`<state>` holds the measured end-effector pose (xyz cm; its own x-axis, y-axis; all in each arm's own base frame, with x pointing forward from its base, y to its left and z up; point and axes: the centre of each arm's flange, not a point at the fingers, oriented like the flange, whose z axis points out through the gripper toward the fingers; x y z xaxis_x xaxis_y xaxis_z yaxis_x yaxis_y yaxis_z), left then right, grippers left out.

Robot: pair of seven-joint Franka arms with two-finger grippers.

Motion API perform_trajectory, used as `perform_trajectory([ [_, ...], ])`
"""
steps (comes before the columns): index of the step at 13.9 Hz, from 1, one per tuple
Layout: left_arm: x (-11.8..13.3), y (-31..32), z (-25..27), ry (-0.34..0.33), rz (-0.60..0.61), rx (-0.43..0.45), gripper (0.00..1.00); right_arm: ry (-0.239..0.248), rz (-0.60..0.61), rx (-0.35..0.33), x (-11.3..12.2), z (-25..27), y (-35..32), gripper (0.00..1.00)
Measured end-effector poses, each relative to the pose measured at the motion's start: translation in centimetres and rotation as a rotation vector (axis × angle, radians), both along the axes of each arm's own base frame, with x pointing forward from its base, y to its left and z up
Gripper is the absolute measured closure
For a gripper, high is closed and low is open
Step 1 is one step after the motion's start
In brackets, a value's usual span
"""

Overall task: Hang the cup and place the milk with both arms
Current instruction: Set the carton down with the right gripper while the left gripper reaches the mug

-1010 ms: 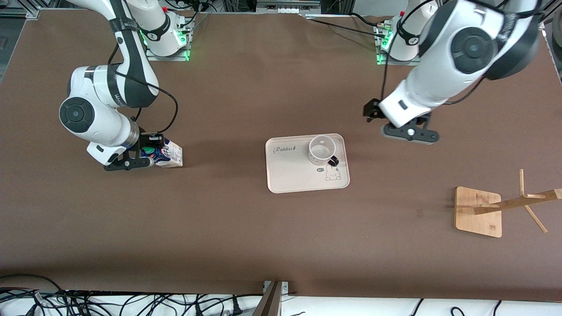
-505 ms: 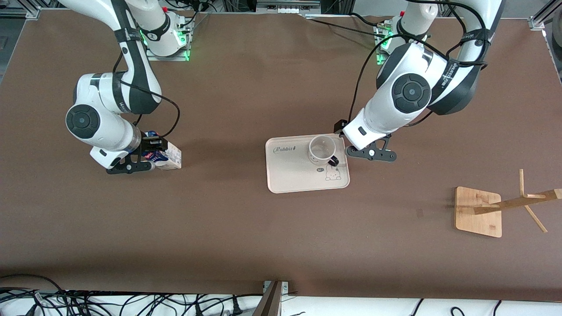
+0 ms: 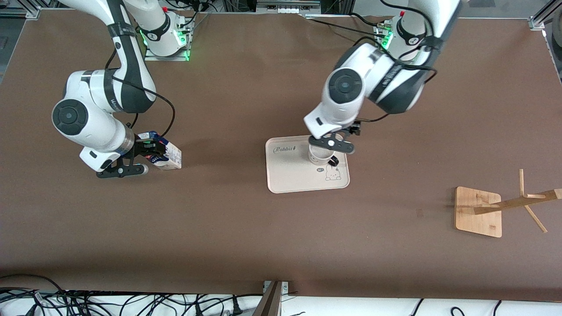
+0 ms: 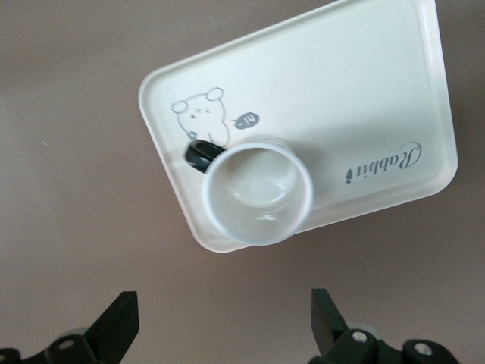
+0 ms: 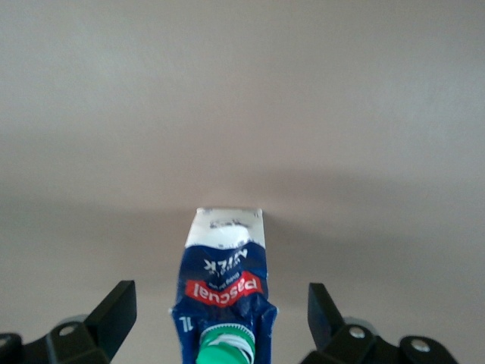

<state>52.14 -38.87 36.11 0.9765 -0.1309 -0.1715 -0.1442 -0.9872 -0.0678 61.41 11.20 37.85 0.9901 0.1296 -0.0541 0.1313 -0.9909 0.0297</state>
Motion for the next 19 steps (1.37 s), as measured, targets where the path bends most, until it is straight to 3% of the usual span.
perform_trajectory([
  [3,0.6,-1.1,0.7,-0.083,0.28,-0.01,0.0,0.016,-0.011,0.026,0.0,6.4,-0.8,0.0],
  [5,1.6,-0.6,1.0,-0.12,0.4,-0.026,0.0,0.011,-0.019,0.056,-0.9,11.4,-2.0,0.0],
  [7,2.6,0.6,0.0,-0.115,0.481,-0.009,0.0,-0.006,-0.019,0.08,-2.3,15.5,-3.6,0.0],
  [10,3.1,-0.8,-5.6,-0.117,0.62,-0.017,0.0,-0.041,-0.012,0.073,-3.9,19.2,-5.3,0.0],
  [13,4.4,-1.4,-8.3,-0.232,0.651,-0.065,0.0,-0.041,-0.001,0.039,-4.3,20.8,-5.5,0.0],
  [15,4.9,-0.5,-9.3,-0.227,0.689,-0.053,0.0,-0.043,0.005,0.009,-4.2,21.2,-5.5,0.0],
  [16,4.3,-0.6,-10.1,-0.216,0.726,-0.038,0.04,-0.042,0.005,0.006,-4.2,21.1,-5.6,0.0],
  [18,2.1,-2.0,-11.9,-0.193,0.787,-0.004,0.22,-0.037,0.004,0.001,-4.1,20.9,-5.6,0.0],
  [19,1.1,-2.7,-12.7,-0.185,0.795,0.009,0.22,-0.033,0.001,-0.003,-4.0,20.7,-5.7,0.0],
])
